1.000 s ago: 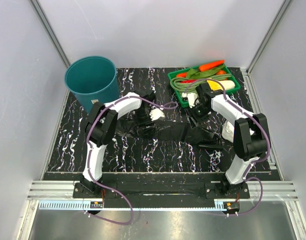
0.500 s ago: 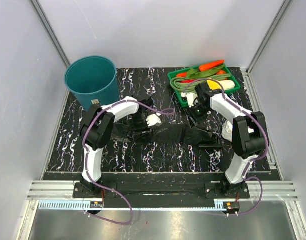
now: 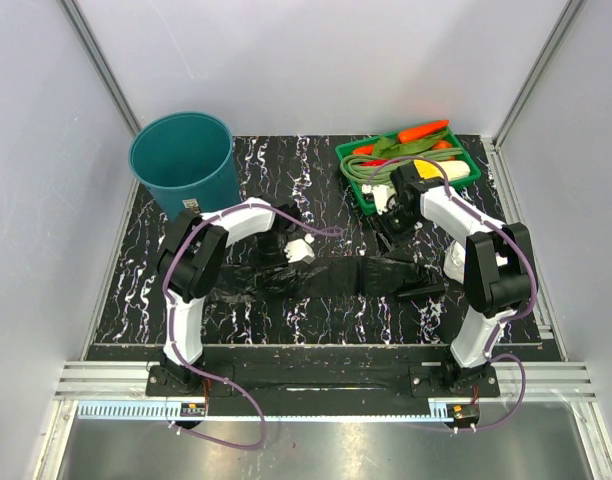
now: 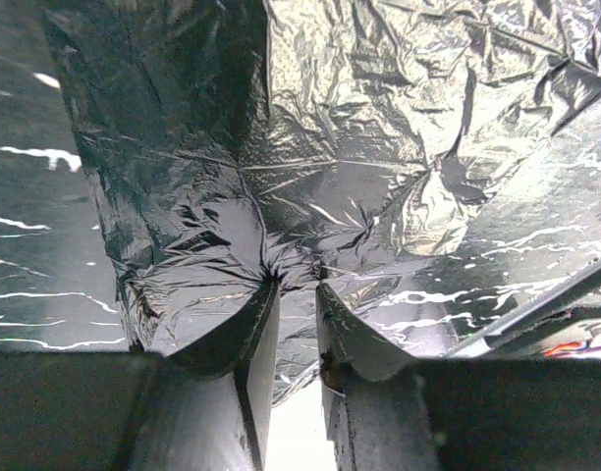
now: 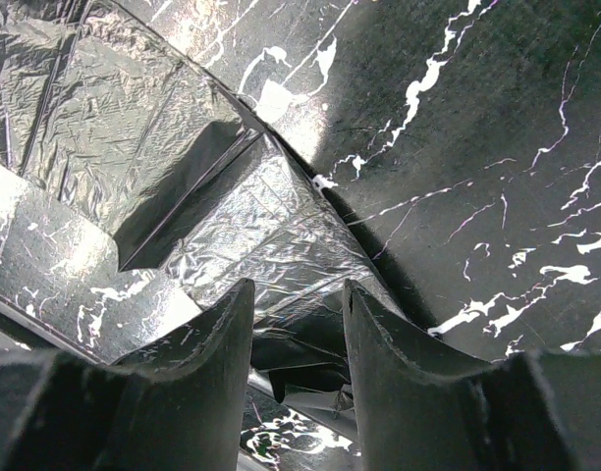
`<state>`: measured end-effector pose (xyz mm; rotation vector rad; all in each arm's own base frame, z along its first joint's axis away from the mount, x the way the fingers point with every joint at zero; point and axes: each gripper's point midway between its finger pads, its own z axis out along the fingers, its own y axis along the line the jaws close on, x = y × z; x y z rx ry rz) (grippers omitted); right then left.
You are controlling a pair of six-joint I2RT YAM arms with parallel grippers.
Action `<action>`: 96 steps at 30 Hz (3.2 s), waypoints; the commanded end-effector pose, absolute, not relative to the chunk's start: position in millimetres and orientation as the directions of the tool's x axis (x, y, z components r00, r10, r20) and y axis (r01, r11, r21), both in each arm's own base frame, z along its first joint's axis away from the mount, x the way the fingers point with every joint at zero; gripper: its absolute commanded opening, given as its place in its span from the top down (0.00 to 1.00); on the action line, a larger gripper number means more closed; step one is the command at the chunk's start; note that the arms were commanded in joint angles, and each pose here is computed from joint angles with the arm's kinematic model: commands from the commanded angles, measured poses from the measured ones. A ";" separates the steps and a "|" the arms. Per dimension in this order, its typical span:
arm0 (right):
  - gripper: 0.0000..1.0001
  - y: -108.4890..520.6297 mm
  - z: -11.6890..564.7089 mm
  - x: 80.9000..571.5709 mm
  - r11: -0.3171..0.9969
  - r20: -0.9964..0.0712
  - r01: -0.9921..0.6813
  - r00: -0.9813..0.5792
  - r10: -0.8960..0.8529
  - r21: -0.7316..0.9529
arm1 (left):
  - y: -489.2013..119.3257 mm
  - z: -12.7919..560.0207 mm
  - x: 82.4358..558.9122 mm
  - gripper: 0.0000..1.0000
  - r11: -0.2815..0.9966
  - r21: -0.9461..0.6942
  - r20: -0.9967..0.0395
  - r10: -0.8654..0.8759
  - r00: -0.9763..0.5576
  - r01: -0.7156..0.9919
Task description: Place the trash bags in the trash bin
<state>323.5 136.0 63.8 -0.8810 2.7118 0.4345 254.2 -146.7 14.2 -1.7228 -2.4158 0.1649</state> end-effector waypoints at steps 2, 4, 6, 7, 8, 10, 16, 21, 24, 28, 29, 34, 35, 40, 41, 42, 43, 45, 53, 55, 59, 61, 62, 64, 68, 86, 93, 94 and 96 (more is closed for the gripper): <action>0.53 141.3 76.1 334.4 0.754 -0.375 -0.625 -0.761 -0.529 0.204 | -136.0 2.7 233.6 0.80 0.366 -0.250 0.152 0.929 -0.337 0.896; 0.53 141.3 74.7 333.8 0.753 -0.372 -0.625 -0.762 -0.531 0.206 | -131.6 2.4 234.3 0.85 0.385 -0.229 0.177 0.920 -0.351 0.894; 0.52 141.3 74.2 333.8 0.752 -0.371 -0.626 -0.761 -0.532 0.206 | -128.3 3.6 236.3 0.92 0.399 -0.206 0.193 0.912 -0.362 0.894; 0.53 141.3 74.1 333.8 0.752 -0.371 -0.626 -0.761 -0.532 0.206 | -126.1 3.5 238.5 0.96 0.402 -0.193 0.202 0.909 -0.364 0.895; 0.52 141.2 73.6 333.9 0.750 -0.370 -0.628 -0.760 -0.535 0.206 | -125.1 3.7 241.5 1.00 0.406 -0.175 0.206 0.906 -0.370 0.897; 0.52 140.5 72.4 333.6 0.750 -0.366 -0.629 -0.760 -0.538 0.204 | -122.1 5.3 247.3 1.00 0.411 -0.152 0.207 0.902 -0.378 0.899; 0.52 136.4 68.3 331.9 0.745 -0.345 -0.639 -0.755 -0.558 0.192 | -94.9 17.2 280.9 1.00 0.415 -0.004 0.243 0.883 -0.401 0.910; 0.53 132.4 66.2 334.4 0.745 -0.334 -0.643 -0.752 -0.569 0.177 | -79.1 29.3 299.1 1.00 0.410 0.056 0.244 0.878 -0.411 0.910; 0.53 130.5 64.9 336.2 0.752 -0.328 -0.636 -0.758 -0.564 0.176 | -71.3 31.0 301.0 1.00 0.401 0.068 0.258 0.877 -0.405 0.913; 0.53 127.8 62.3 335.0 0.754 -0.310 -0.635 -0.761 -0.570 0.171 | -61.9 31.2 300.1 1.00 0.417 0.064 0.261 0.870 -0.418 0.907; 0.53 126.9 62.1 334.5 0.756 -0.305 -0.631 -0.764 -0.569 0.172 | -62.2 32.4 301.0 1.00 0.425 0.057 0.248 0.870 -0.425 0.903; 0.52 129.6 61.0 330.5 0.750 -0.285 -0.628 -0.772 -0.568 0.206 | -91.8 53.7 312.5 1.00 0.458 -0.036 0.082 0.887 -0.454 0.888; 0.51 130.5 62.3 329.3 0.747 -0.282 -0.629 -0.773 -0.569 0.215 | -101.1 58.7 313.6 0.99 0.456 -0.068 0.042 0.890 -0.454 0.887; 0.48 126.7 62.5 326.2 0.735 -0.272 -0.639 -0.766 -0.582 0.226 | -141.0 80.5 330.6 0.73 0.422 -0.146 -0.126 0.889 -0.440 0.895; 0.46 125.9 62.4 325.8 0.731 -0.272 -0.644 -0.762 -0.588 0.226 | -147.6 83.5 334.7 0.68 0.417 -0.154 -0.156 0.885 -0.439 0.896; 0.42 124.2 61.7 325.7 0.728 -0.268 -0.648 -0.759 -0.593 0.225 | -154.3 87.6 339.9 0.63 0.416 -0.156 -0.187 0.878 -0.440 0.896; 0.41 124.0 62.2 325.7 0.720 -0.272 -0.656 -0.752 -0.600 0.225 | -161.9 89.0 343.5 0.61 0.415 -0.166 -0.216 0.870 -0.444 0.894; 0.41 123.2 61.9 323.8 0.702 -0.273 -0.673 -0.738 -0.618 0.232 | -173.4 94.4 349.5 0.59 0.411 -0.182 -0.265 0.854 -0.447 0.893; 0.31 119.8 51.6 319.0 0.623 -0.265 -0.741 -0.672 -0.692 0.252 | -202.6 94.6 357.8 0.54 0.393 -0.208 -0.339 0.830 -0.443 0.896; 0.28 120.9 46.6 319.5 0.601 -0.266 -0.755 -0.655 -0.707 0.260 | -209.5 92.2 357.9 0.53 0.389 -0.215 -0.350 0.826 -0.442 0.896; 0.27 121.7 39.1 326.5 0.569 -0.269 -0.780 -0.624 -0.733 0.259 | -220.8 86.6 357.0 0.53 0.382 -0.222 -0.360 0.823 -0.439 0.897; 0.27 121.8 35.1 328.1 0.556 -0.267 -0.789 -0.612 -0.744 0.261 | -224.7 84.2 356.3 0.53 0.383 -0.225 -0.361 0.821 -0.442 0.896; 0.27 121.1 33.4 328.3 0.546 -0.266 -0.797 -0.603 -0.752 0.259 | -226.3 83.8 356.5 0.53 0.385 -0.228 -0.363 0.819 -0.445 0.894; 0.27 121.4 28.6 328.2 0.534 -0.263 -0.802 -0.594 -0.760 0.268 | -229.6 83.4 356.7 0.53 0.387 -0.227 -0.366 0.817 -0.446 0.894; 0.28 121.5 19.6 325.3 0.518 -0.252 -0.806 -0.585 -0.771 0.286 | -233.5 84.2 359.0 0.53 0.392 -0.222 -0.370 0.813 -0.449 0.893; 0.38 127.7 5.0 304.5 0.538 -0.233 -0.825 -0.565 -0.791 0.175 | -239.4 84.4 367.8 0.53 0.414 -0.208 -0.376 0.803 -0.463 0.886; 0.48 131.9 3.0 290.1 0.543 -0.229 -0.824 -0.567 -0.791 0.165 | -237.3 86.4 363.7 0.53 0.420 -0.197 -0.379 0.801 -0.464 0.886; 0.50 131.1 2.4 288.2 0.542 -0.227 -0.824 -0.566 -0.792 0.162 | -237.0 86.4 363.4 0.53 0.420 -0.193 -0.377 0.803 -0.462 0.887; 0.57 129.2 -1.2 285.1 0.547 -0.221 -0.822 -0.569 -0.792 0.158 | -237.2 88.1 362.9 0.53 0.420 -0.190 -0.379 0.802 -0.461 0.887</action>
